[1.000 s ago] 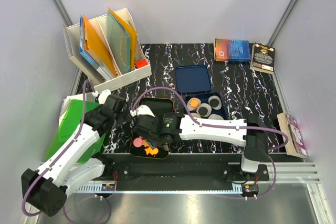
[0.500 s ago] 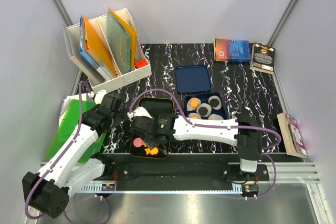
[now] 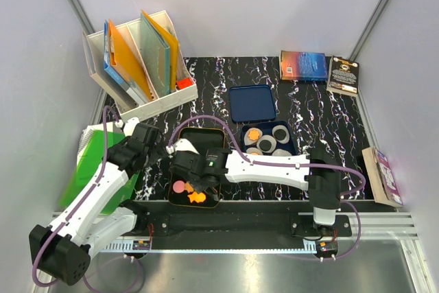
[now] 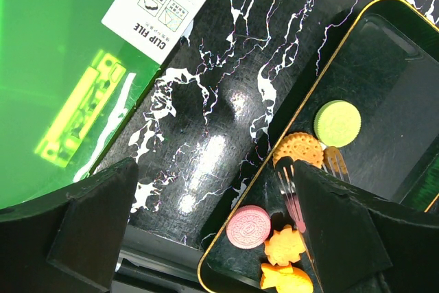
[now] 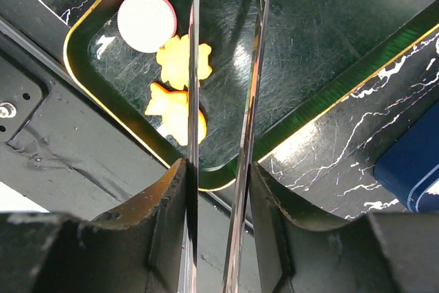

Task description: Pack the cookies

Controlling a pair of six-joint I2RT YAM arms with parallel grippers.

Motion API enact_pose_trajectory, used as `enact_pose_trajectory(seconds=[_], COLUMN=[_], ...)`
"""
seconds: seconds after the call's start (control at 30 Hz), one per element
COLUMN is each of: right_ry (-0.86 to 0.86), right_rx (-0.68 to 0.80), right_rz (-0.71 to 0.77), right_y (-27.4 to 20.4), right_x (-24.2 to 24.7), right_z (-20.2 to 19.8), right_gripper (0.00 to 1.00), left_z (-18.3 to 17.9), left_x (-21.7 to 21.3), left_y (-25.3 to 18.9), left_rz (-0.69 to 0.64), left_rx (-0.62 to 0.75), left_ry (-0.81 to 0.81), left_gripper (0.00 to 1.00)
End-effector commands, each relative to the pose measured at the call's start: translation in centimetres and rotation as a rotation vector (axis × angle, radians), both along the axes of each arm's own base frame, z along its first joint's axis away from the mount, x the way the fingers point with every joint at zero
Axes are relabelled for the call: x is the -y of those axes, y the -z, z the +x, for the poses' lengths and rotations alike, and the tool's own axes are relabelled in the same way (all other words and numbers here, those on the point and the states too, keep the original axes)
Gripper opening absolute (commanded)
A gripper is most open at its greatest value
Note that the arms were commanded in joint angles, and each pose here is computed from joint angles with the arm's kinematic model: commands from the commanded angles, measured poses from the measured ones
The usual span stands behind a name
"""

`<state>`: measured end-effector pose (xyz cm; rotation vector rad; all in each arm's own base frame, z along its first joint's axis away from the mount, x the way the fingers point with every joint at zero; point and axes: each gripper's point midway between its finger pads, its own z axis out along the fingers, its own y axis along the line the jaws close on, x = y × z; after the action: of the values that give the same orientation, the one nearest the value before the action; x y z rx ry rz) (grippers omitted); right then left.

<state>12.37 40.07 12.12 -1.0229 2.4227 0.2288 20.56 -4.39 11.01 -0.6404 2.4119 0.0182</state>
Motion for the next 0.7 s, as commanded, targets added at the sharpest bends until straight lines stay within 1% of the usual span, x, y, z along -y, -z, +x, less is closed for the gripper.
enact_pose_trajectory(seconds=[0.0,0.1,0.33,0.47,0.53,0.67], right_ry=[0.044,0.073,0.151,0.217,0.248,0.352], right_rx=[0.061,0.086,0.151,0.176,0.191,0.177], right_rz=[0.077,0.086,0.087,0.081,0.064,0.044], right_y=[-3.4,-4.7,-7.8,-9.6,-9.7,-10.1], right_x=[0.5,1.6,5.2,8.4,10.0,14.2], right_z=[1.1,1.3,2.0,2.0,2.0,1.3], right_gripper=[0.41,0.39,0.39,0.39,0.39,0.39], left_z=[0.9,0.9,1.0,1.0,1.1,1.1], left_x=[0.5,0.6,0.6,0.6,0.7,0.9], left_y=[-1.1,-1.0,-0.9,-0.9,-0.9,-0.8], left_rz=[-0.027,-0.026,-0.027,-0.029,-0.031,-0.034], left_rx=[0.041,0.041,0.038,0.038,0.04,0.038], left_ry=[0.009,0.01,0.013,0.015,0.018,0.025], left_gripper=[0.99,0.99,0.99,0.99,0.99,0.99])
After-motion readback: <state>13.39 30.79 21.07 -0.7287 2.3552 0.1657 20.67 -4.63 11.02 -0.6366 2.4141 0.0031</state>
